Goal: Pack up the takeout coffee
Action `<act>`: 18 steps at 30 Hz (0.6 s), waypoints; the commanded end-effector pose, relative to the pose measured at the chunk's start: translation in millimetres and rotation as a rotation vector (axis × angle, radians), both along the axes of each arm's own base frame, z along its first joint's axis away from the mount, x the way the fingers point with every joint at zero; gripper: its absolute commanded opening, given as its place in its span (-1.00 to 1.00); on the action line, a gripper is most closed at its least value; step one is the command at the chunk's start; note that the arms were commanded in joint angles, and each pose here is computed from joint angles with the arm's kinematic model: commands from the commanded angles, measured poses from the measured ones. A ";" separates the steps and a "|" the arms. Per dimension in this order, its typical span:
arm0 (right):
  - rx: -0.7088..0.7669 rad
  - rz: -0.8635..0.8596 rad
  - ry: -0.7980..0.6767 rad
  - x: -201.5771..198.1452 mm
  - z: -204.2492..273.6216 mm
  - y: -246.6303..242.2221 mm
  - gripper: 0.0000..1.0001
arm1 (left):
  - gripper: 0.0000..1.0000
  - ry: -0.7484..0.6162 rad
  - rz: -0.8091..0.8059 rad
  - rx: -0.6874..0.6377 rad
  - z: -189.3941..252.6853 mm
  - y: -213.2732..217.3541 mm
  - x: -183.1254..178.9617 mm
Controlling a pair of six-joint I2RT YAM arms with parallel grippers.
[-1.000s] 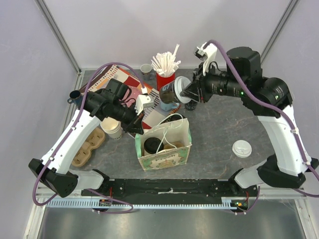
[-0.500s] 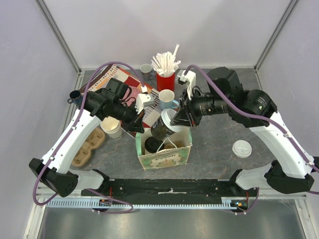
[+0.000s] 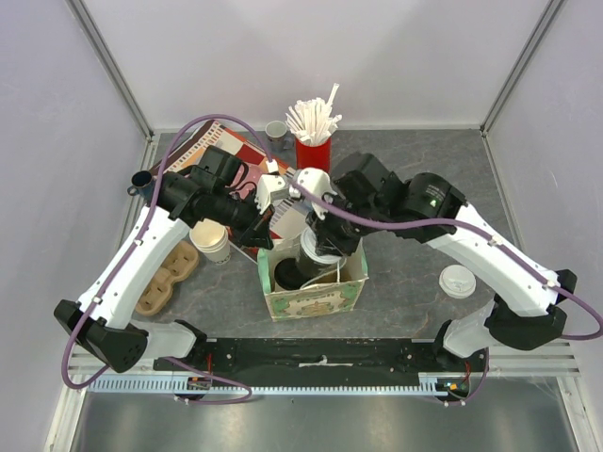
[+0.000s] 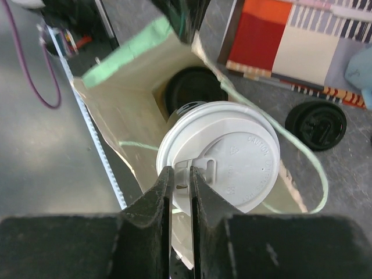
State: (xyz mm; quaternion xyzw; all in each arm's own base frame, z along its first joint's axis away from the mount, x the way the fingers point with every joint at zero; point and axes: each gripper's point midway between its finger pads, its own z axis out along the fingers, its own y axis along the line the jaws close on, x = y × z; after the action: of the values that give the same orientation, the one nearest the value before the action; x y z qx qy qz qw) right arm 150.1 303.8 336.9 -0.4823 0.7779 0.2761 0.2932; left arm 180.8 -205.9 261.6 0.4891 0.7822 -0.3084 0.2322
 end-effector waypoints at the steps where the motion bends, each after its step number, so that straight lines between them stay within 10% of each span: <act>1: -0.152 0.047 -0.062 -10.5 -24.2 -19.7 -0.94 | -0.96 -0.070 0.006 -0.031 15.5 -2.6 9.0; 18: -0.383 0.120 -0.192 5.8 -111.9 -19.9 -0.93 | -0.96 -0.072 -0.005 -0.036 14.7 -4.6 10.2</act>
State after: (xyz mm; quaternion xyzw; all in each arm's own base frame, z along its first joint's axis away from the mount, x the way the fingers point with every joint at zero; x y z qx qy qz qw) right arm 143.4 276.3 225.1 -0.5945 0.7695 0.1013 0.2101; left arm 182.4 -205.9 261.6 0.4895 0.7821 -0.3062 0.2346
